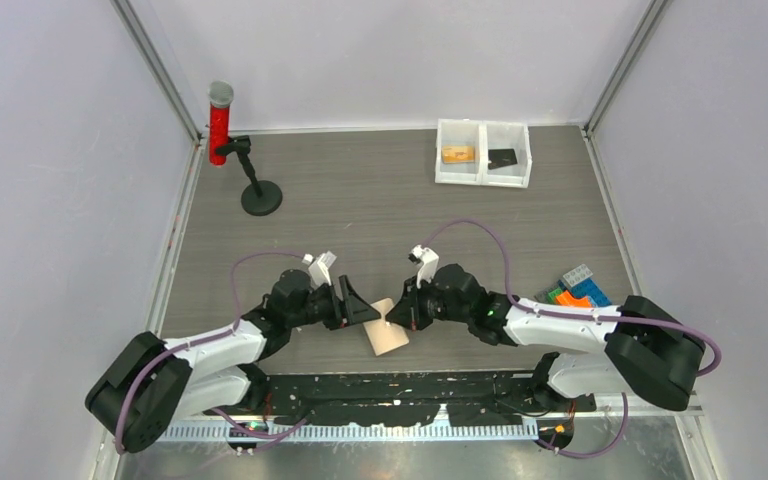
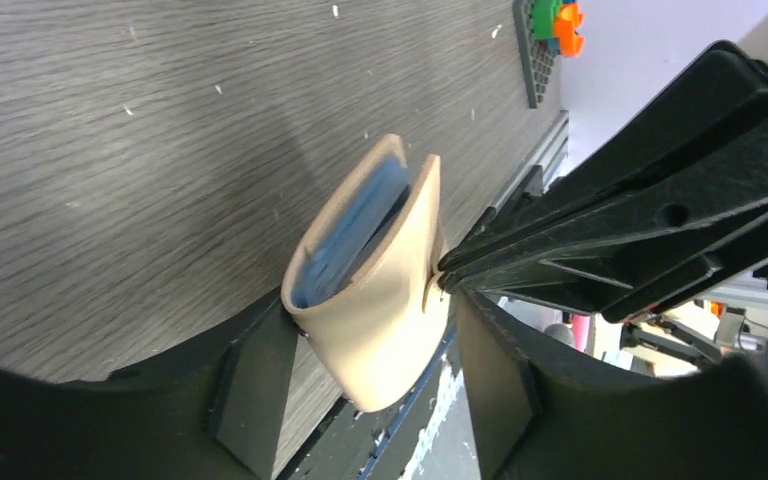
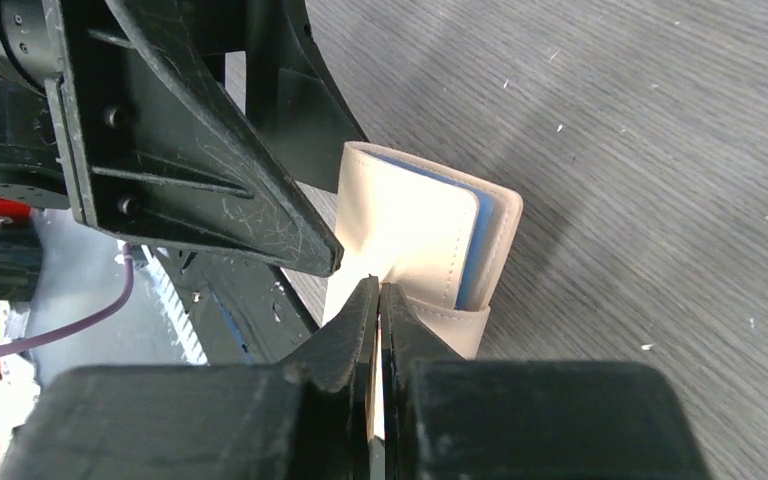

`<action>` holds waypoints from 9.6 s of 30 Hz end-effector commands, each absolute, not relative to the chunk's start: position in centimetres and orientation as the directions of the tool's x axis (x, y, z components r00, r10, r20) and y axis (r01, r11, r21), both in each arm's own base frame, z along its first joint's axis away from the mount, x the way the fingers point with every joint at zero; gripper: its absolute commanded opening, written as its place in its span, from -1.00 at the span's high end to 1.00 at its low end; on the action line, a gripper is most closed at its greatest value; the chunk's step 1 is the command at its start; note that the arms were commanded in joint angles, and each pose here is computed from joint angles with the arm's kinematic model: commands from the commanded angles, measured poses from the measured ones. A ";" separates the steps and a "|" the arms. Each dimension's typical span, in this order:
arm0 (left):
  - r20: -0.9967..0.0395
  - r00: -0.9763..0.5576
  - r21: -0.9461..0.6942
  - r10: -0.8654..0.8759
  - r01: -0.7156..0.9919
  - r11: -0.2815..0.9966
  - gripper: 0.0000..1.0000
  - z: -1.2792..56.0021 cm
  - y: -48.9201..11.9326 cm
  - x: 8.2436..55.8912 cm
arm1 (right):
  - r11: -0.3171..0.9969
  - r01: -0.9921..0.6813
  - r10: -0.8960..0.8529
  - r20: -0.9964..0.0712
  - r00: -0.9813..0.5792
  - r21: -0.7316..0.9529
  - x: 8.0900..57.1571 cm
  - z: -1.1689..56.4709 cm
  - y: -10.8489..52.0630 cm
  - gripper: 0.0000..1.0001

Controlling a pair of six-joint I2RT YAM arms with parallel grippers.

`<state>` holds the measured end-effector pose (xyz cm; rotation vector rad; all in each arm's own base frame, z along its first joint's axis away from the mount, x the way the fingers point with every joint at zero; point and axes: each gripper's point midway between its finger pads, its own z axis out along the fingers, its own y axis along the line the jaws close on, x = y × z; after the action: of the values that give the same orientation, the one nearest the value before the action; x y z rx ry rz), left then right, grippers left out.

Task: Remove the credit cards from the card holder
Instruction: Open the card holder at the corner of the board, then remove the credit card from the card holder.

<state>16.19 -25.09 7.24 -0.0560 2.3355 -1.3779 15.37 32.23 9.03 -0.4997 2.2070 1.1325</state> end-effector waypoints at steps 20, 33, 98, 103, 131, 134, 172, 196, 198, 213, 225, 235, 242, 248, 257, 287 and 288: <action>-0.343 -0.912 -0.871 -0.226 0.218 0.441 1.00 10.0 -29.2 16.4 | 0.600 -0.529 -0.072 -0.618 -0.783 0.600 14.8 8.3 31.3 -0.06; -0.357 -0.910 -0.825 -0.211 0.201 0.528 1.00 10.0 -29.2 16.4 | 0.680 -0.502 -0.156 -0.564 -0.811 0.534 13.1 6.1 29.9 0.01; -0.445 -0.896 -0.571 -0.011 0.274 0.773 -0.60 10.2 -26.9 18.2 | 0.578 -0.561 0.036 -0.705 -0.708 0.593 16.1 13.8 28.1 0.90; -0.445 -0.896 -0.593 -0.013 0.283 0.754 -0.63 10.3 -27.4 18.1 | 0.579 -0.555 0.042 -0.702 -0.711 0.597 16.1 13.5 28.1 0.89; -0.401 -0.915 -0.453 0.053 0.249 0.856 -0.17 7.1 -25.8 18.7 | 0.693 -0.504 -0.014 -0.690 -0.724 0.515 16.8 10.7 25.7 0.89; -0.405 -0.913 -0.451 0.042 0.240 0.860 -0.12 6.9 -25.3 18.4 | 0.741 -0.471 -0.035 -0.672 -0.740 0.479 17.6 9.0 24.4 0.89; -0.367 -0.923 -0.636 -0.117 0.157 0.756 1.00 4.8 -25.8 16.1 | 0.746 -0.410 -0.044 -0.576 -0.816 0.525 19.2 7.3 26.6 -0.20; -0.372 -0.919 -0.666 -0.135 0.163 0.728 1.00 5.4 -26.5 16.5 | 0.566 -0.497 -0.044 -0.578 -0.815 0.657 16.8 8.5 30.9 -0.18; -0.369 -0.919 -0.666 -0.137 0.159 0.728 1.00 5.3 -26.5 16.5 | 0.543 -0.508 -0.046 -0.581 -0.813 0.668 16.5 9.0 31.6 -0.18; -0.378 -0.910 -0.667 -0.171 0.139 0.732 0.04 6.0 -26.2 16.6 | 0.475 -0.554 -0.083 -0.591 -0.802 0.684 15.2 9.4 32.9 0.00; -0.447 -0.863 -0.666 -0.237 0.144 0.732 -0.58 8.6 -26.2 18.7 | 0.445 -0.576 -0.111 -0.595 -0.796 0.686 14.7 8.5 33.6 0.02; -0.443 -0.868 -0.657 -0.225 0.144 0.740 -0.43 7.7 -27.3 19.8 | 0.440 -0.578 -0.115 -0.595 -0.795 0.688 14.5 8.3 33.6 0.15; -0.414 -0.893 -0.653 -0.177 0.156 0.741 0.21 6.6 -28.1 19.5 | 0.498 -0.585 -0.139 -0.607 -0.782 0.639 14.7 7.9 32.3 0.13; -0.413 -0.897 -0.631 -0.157 0.157 0.760 0.85 6.0 -27.5 19.1 | 0.622 -0.544 -0.117 -0.620 -0.776 0.563 15.7 8.1 29.8 0.03; -0.397 -0.903 -0.659 -0.166 0.155 0.736 1.00 6.0 -27.6 18.5 | 0.762 -0.443 -0.054 -0.635 -0.770 0.472 18.6 8.0 25.6 -0.01; -0.482 -0.869 -0.613 -0.110 0.245 0.751 0.19 12.7 -26.4 17.4 | 0.700 -0.443 -0.067 -0.566 -0.821 0.560 18.9 5.3 28.7 0.54; -0.497 -0.860 -0.615 -0.114 0.256 0.746 0.19 13.2 -26.7 17.5 | 0.693 -0.445 -0.061 -0.569 -0.820 0.567 19.0 5.4 28.9 0.54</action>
<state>16.97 -25.12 8.90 0.0620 2.5435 -0.8639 18.77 27.41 4.64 -0.4005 2.4349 0.8866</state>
